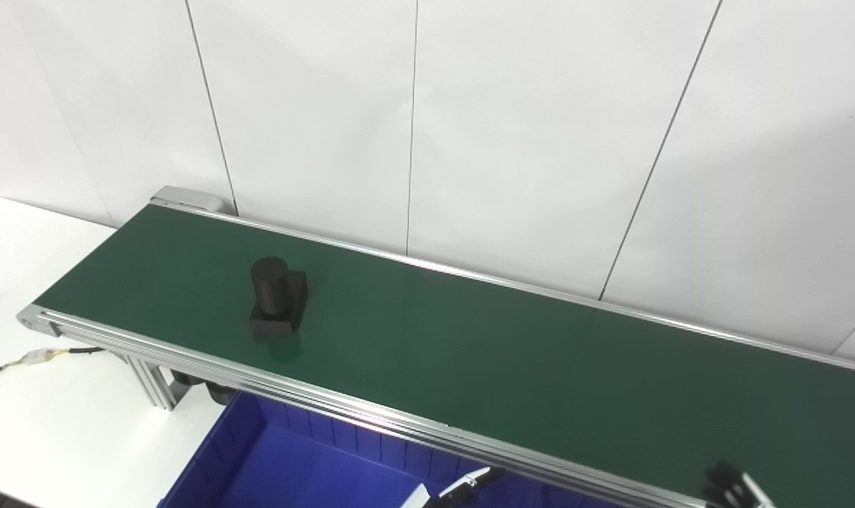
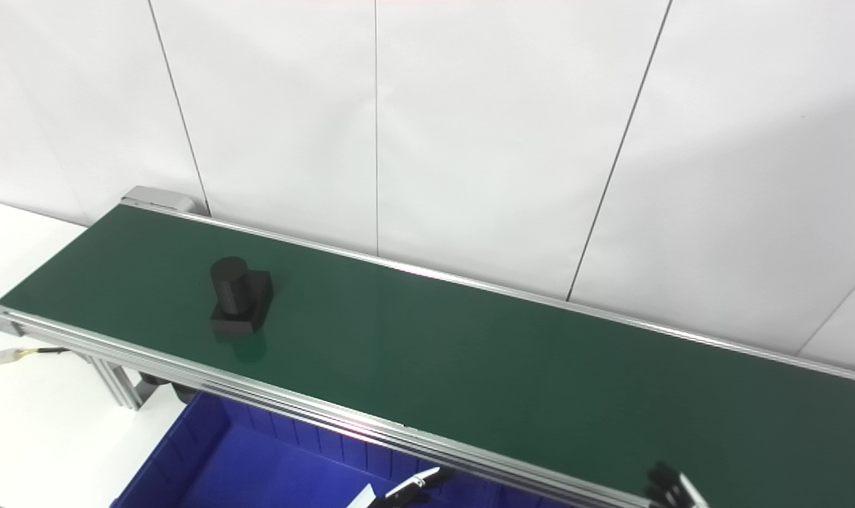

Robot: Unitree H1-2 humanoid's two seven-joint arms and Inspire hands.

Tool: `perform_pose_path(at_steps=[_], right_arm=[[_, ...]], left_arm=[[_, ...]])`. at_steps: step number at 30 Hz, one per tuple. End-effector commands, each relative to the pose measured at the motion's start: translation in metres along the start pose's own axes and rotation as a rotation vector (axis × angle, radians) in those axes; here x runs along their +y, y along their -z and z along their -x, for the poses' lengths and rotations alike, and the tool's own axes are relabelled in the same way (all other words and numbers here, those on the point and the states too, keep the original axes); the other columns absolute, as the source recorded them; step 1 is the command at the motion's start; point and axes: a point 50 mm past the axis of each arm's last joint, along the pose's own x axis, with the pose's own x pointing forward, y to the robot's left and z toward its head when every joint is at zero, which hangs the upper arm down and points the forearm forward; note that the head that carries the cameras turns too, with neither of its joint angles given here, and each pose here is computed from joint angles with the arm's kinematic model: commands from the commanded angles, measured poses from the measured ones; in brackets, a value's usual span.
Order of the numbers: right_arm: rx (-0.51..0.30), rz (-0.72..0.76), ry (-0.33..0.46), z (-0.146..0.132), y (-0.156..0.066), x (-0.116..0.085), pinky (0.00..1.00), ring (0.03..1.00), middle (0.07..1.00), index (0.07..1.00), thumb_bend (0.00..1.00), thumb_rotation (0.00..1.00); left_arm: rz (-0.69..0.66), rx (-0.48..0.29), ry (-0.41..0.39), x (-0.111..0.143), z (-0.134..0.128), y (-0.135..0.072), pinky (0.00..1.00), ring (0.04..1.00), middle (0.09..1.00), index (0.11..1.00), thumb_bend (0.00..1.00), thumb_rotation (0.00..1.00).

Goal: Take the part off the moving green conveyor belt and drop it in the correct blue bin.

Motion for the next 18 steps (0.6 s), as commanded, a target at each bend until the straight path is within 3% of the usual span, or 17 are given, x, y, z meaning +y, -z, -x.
perform_pose_path(at_steps=[1,8,14,18], right_arm=[[-0.051,0.007,-0.001,-0.013,-0.011,-0.012,0.79,0.845,0.88,0.89,0.93,0.32],[-0.086,0.013,-0.019,-0.034,-0.021,-0.017,0.77,0.845,0.882,0.891,0.94,0.34],[-0.113,0.03,-0.021,-0.053,-0.028,-0.019,0.78,0.854,0.888,0.888,0.91,0.26],[-0.128,0.081,-0.034,-0.064,-0.027,-0.022,0.78,0.839,0.873,0.893,0.94,0.35]], left_arm=[[0.016,-0.08,-0.025,-0.002,-0.013,-0.014,0.92,0.946,0.938,0.913,1.0,0.43],[0.02,-0.085,-0.023,-0.002,-0.016,-0.015,0.92,0.946,0.939,0.914,0.98,0.4],[0.017,-0.082,-0.024,-0.003,-0.019,-0.014,0.91,0.939,0.931,0.91,0.97,0.39],[0.008,-0.083,-0.022,-0.004,-0.02,-0.014,0.91,0.934,0.931,0.911,0.97,0.4]])
